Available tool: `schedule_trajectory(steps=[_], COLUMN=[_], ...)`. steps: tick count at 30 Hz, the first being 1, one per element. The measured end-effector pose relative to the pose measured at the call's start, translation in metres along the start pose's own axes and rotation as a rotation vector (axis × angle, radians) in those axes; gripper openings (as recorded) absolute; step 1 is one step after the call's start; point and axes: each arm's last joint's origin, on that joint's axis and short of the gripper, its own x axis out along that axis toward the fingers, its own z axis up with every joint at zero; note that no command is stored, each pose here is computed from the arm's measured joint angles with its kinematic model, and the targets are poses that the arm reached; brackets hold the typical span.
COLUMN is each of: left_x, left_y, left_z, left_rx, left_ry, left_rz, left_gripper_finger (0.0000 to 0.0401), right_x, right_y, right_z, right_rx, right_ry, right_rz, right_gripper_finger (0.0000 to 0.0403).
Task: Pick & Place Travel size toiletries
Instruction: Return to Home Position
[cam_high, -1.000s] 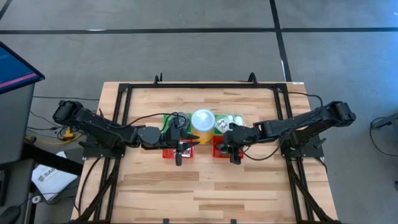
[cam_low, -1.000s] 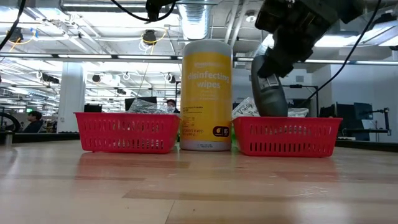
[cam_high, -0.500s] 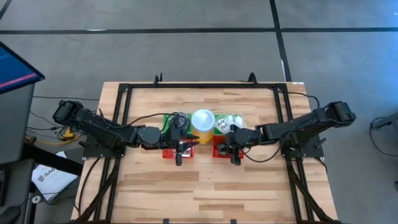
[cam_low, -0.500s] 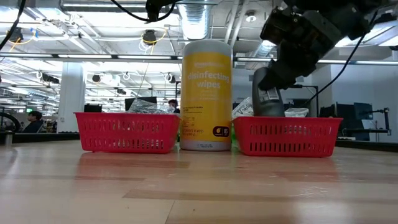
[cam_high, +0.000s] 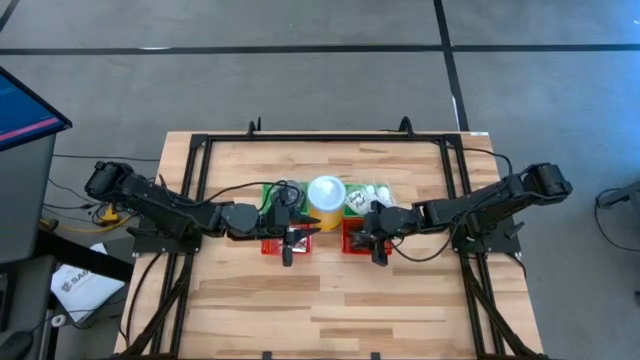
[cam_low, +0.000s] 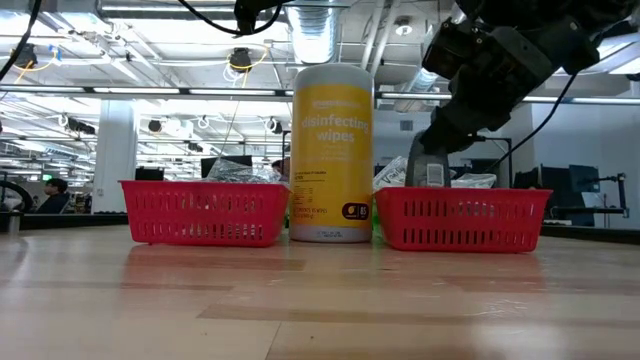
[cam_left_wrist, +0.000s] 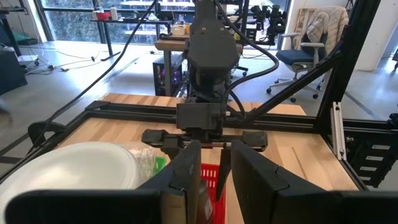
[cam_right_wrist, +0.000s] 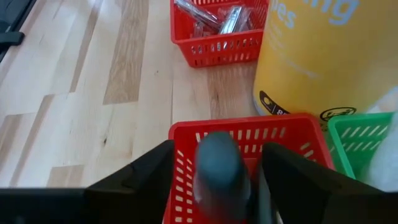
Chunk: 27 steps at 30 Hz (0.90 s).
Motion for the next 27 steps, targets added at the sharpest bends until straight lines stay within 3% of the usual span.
schedule_trajectory(steps=[12,21,27], left_x=[0.0,0.0,0.0], left_y=[0.0,0.0,0.0], left_z=[0.0,0.0,0.0], left_rx=[0.0,0.0,0.001], left_ry=[0.0,0.001,0.001], left_rz=[0.0,0.0,0.0], left_gripper_finger=[0.0081,0.0081,0.0081], right_x=[0.0,-0.004,-0.01], right_y=[-0.002,-0.01,-0.012], right_z=[0.003,0.024,0.044], right_rx=[-0.041,-0.037,0.028], right_ry=[-0.022,-0.019,-0.061], right_rz=[-0.003,-0.036,-0.043], right_gripper_finger=[0.0202,0.0168,0.0155])
